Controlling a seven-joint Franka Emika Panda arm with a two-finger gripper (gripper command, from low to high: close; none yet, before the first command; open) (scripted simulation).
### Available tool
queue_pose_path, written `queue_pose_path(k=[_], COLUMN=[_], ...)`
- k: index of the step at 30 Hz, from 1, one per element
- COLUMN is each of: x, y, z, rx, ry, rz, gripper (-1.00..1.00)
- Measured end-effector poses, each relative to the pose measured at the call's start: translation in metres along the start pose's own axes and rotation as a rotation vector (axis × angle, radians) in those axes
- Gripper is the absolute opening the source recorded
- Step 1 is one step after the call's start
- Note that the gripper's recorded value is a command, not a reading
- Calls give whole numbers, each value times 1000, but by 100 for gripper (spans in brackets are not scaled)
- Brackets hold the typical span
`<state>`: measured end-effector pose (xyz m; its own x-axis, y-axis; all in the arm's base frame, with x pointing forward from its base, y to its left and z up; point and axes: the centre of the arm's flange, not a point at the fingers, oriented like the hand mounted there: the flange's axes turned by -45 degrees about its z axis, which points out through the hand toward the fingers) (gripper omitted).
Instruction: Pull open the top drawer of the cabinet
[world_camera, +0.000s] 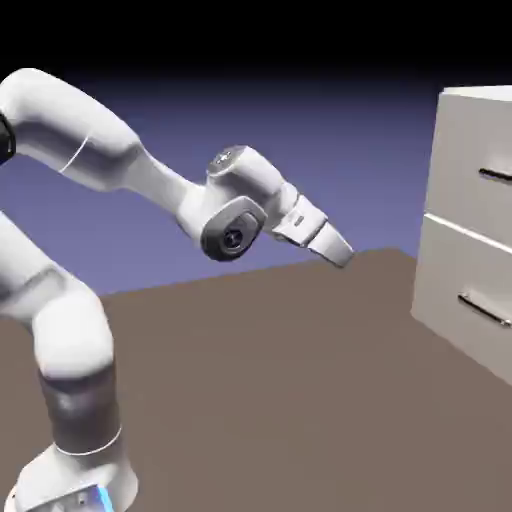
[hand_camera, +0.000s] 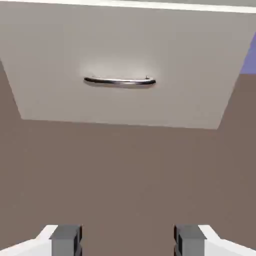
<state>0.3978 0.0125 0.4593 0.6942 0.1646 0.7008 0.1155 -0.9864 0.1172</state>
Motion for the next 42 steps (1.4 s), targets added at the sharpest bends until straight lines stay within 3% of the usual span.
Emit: queue_pose_path(k=[16,28,35,42], x=[68,94,114,142], y=[-101,-167,-191,-197], z=[88,146,171,188], rx=[6,6,-101,-341], ry=[-73,17,114,170], rz=[-1438,-2405,-2900,-3325], gripper=[0,0,0,0])
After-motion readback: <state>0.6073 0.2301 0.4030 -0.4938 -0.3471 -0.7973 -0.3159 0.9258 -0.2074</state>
